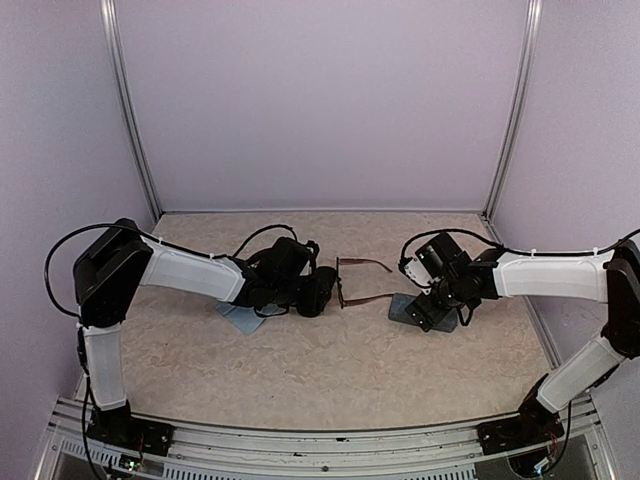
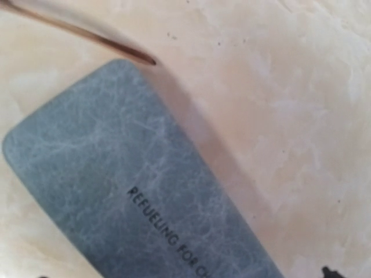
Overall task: Organize the sunglasses
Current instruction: Move the case with the sunglasses to the center of the board, then place the sunglasses case at the center of the board, then pick up the sunglasses case from the center of the board.
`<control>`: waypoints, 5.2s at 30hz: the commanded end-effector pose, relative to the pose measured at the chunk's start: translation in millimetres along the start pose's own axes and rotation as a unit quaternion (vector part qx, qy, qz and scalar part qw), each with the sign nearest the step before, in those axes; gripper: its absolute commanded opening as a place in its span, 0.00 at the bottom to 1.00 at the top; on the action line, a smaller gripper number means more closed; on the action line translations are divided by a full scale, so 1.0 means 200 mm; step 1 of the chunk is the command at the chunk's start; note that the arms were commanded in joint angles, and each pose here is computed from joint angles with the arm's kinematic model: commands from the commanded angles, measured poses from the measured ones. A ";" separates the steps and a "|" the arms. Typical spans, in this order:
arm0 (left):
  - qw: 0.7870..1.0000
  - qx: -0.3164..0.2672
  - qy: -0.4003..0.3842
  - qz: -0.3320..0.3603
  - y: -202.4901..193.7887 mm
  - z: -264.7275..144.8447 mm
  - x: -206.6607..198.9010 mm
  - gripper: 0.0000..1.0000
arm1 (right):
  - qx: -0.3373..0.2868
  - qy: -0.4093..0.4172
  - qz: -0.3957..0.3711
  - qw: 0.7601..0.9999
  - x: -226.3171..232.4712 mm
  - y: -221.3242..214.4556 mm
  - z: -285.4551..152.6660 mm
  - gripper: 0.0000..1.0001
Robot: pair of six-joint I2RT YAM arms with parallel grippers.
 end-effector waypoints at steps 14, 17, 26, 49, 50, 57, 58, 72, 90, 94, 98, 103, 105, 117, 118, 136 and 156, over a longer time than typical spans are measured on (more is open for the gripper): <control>0.999 0.034 0.038 0.016 -0.09 0.13 0.05 0.73 | -0.007 0.014 0.004 1.000 0.02 0.01 0.01 1.00; 0.999 0.031 0.036 0.013 -0.09 0.11 0.06 0.69 | -0.008 0.016 0.005 1.000 0.02 0.01 0.01 1.00; 1.000 0.015 0.015 0.015 -0.11 -0.10 0.09 0.44 | -0.043 0.028 0.020 0.999 0.01 0.05 -0.06 1.00; 0.986 0.060 -0.152 0.018 -0.49 -0.55 0.05 0.39 | -0.169 0.098 0.080 0.977 0.02 0.17 -0.23 1.00; 0.987 0.063 -0.150 0.018 -0.49 -0.54 0.05 0.39 | -0.170 0.098 0.079 0.977 0.02 0.17 -0.23 1.00; 0.994 0.068 -0.073 0.044 -0.52 -0.44 -0.02 0.39 | -0.161 0.096 0.075 0.979 0.04 0.15 -0.19 1.00; 0.995 0.069 -0.066 0.043 -0.53 -0.42 -0.03 0.39 | -0.160 0.096 0.074 0.980 0.04 0.15 -0.19 1.00; 0.993 0.095 -0.026 0.063 -0.63 -0.33 -0.20 0.68 | -0.144 0.111 0.079 0.980 0.07 0.12 -0.14 1.00; 0.982 0.139 -0.105 0.075 -0.67 -0.34 -0.37 0.78 | -0.150 0.121 0.091 0.977 0.08 0.08 -0.17 1.00; 0.980 0.142 -0.117 0.080 -0.67 -0.34 -0.42 0.80 | -0.145 0.122 0.089 0.978 0.08 0.09 -0.16 1.00; 0.978 0.147 -0.120 0.085 -0.68 -0.34 -0.44 0.82 | -0.147 0.121 0.091 0.978 0.07 0.09 -0.17 1.00; 0.976 0.147 -0.133 0.094 -0.67 -0.35 -0.47 0.86 | -0.147 0.121 0.091 0.977 0.07 0.12 -0.17 1.00; 0.974 0.147 -0.139 0.100 -0.67 -0.36 -0.49 0.87 | -0.144 0.121 0.090 0.978 0.08 0.12 -0.16 1.00; 0.960 0.123 -0.204 0.148 -0.62 -0.40 -0.61 0.86 | -0.148 0.168 0.091 0.970 0.14 0.15 -0.13 1.00; 0.960 0.119 -0.207 0.149 -0.62 -0.40 -0.62 0.87 | -0.147 0.172 0.089 0.970 0.15 0.15 -0.13 1.00; 0.999 0.005 -0.025 -0.021 -0.34 -0.62 0.07 0.91 | -0.146 0.263 0.062 0.952 0.48 0.21 -0.17 1.00; 0.989 -0.092 0.043 -0.109 -0.18 -0.79 0.38 0.99 | -0.027 0.234 -0.035 0.971 0.94 0.26 -0.01 0.97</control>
Point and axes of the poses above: each gripper's point midway between its finger pads, its own z axis out along the fingers, its own x axis along the line the jaws close on, y = z × x, the point moved 8 cm from there along -z, back along the fingers, and after that the axes turned 2 degrees about -z, right-handed, at the moved point
